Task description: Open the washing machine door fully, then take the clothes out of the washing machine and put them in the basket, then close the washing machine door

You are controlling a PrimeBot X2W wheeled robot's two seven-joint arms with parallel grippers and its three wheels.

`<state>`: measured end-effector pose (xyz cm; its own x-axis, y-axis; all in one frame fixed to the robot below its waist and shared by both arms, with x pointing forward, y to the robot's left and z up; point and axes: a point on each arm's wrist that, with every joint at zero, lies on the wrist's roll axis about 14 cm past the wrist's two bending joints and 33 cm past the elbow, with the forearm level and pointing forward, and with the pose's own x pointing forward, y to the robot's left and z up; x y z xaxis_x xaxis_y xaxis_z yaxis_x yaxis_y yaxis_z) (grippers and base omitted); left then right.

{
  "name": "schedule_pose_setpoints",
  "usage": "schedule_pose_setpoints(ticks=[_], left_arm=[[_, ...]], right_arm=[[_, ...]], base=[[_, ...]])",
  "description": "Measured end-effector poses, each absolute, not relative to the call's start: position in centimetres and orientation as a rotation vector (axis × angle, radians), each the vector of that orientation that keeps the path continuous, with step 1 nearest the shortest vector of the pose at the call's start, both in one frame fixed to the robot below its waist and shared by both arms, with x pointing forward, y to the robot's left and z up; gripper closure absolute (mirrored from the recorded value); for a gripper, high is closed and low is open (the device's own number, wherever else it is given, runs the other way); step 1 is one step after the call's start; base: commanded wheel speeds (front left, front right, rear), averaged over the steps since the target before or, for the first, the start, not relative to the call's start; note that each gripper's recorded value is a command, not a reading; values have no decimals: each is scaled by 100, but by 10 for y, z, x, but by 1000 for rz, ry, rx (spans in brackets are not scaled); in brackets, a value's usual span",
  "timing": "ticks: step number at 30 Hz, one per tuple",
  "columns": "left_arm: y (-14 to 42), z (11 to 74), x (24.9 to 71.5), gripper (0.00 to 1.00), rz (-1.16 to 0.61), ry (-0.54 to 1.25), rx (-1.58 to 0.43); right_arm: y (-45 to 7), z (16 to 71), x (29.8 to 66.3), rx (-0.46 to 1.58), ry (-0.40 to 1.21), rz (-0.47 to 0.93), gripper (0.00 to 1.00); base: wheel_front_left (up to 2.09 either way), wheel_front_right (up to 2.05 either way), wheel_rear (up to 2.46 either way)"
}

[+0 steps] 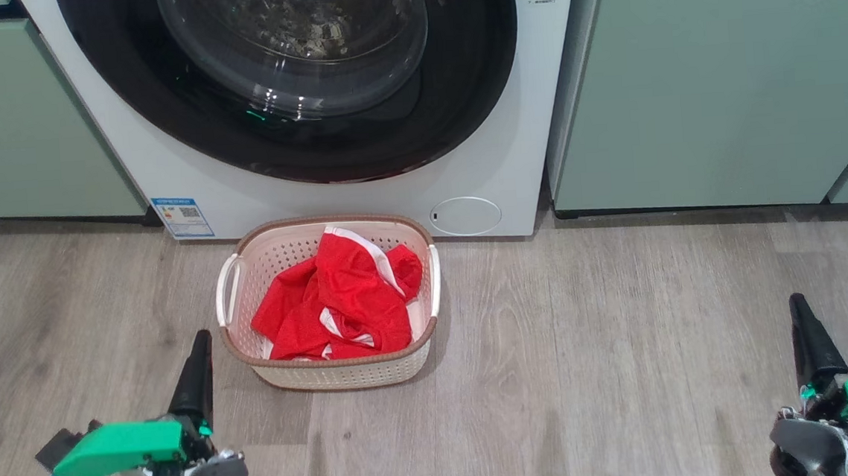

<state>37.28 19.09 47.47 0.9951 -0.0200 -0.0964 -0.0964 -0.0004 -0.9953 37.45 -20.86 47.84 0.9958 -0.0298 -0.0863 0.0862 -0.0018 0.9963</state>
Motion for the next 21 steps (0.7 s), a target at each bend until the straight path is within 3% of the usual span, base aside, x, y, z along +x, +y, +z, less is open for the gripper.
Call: schedule_pose_setpoints(ticks=[21], left_arm=[[191,475,373,100,60,91,-1571]], right_arm=[[-209,478,374,1570,44,-91,100]], base=[[0,0,0]])
